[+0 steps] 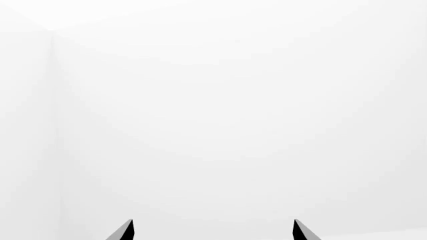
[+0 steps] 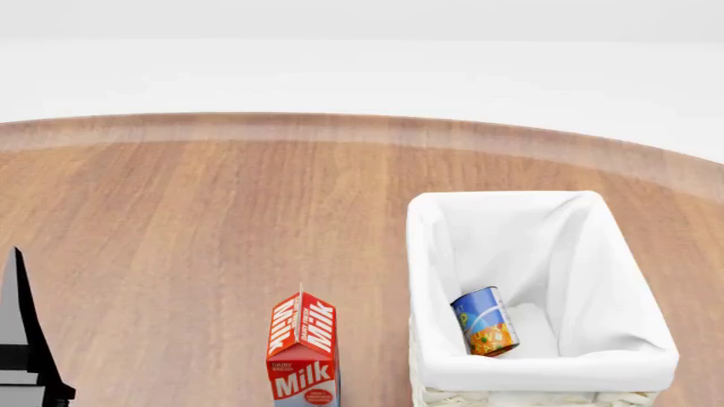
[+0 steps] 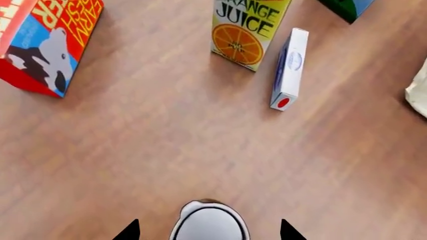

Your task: Pick up the alphabet soup and the tomato sauce, and put them in the basket.

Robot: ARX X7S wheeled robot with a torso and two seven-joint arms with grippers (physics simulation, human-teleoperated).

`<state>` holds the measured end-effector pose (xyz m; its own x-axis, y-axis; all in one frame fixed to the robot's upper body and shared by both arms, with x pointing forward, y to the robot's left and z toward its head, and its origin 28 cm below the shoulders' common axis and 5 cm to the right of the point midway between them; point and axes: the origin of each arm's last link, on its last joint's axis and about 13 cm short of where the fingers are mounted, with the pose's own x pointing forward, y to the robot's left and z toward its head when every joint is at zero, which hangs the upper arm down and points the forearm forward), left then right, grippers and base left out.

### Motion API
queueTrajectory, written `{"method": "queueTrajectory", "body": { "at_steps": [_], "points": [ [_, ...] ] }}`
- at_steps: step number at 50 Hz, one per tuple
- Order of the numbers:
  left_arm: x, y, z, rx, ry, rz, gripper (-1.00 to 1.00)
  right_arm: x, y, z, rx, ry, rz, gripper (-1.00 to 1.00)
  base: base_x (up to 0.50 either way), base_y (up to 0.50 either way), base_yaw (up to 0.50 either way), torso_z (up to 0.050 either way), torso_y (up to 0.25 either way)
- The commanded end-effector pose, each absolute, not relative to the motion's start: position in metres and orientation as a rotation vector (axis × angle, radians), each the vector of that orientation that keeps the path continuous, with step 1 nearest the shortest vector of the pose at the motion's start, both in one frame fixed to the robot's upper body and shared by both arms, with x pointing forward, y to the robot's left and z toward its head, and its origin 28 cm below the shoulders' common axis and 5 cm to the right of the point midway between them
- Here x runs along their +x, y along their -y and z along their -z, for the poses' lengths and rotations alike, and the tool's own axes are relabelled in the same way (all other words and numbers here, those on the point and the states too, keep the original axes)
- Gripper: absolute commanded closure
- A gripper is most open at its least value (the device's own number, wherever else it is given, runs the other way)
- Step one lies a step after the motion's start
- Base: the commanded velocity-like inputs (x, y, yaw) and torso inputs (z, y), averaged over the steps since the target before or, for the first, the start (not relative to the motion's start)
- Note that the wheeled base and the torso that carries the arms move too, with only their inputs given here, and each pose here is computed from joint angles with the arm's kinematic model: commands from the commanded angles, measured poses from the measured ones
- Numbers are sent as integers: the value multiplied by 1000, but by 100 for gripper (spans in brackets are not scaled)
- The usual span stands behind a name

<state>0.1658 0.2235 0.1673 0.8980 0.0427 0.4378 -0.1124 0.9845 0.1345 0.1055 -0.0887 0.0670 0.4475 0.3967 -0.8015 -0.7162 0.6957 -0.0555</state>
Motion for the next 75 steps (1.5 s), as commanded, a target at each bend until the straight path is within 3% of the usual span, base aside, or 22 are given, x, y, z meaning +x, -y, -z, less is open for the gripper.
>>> {"method": "queueTrajectory", "body": {
  "at_steps": [1,75],
  "points": [
    [166,-223,-166,159,448,-80,-100,104,88,-57,-399,-873,-713,-100,0,0,0,0,0],
    [164,-224,-166,155,448,-81,-100,103,85,-14,-340,-906,-678,-100,0,0,0,0,0]
  ]
}}
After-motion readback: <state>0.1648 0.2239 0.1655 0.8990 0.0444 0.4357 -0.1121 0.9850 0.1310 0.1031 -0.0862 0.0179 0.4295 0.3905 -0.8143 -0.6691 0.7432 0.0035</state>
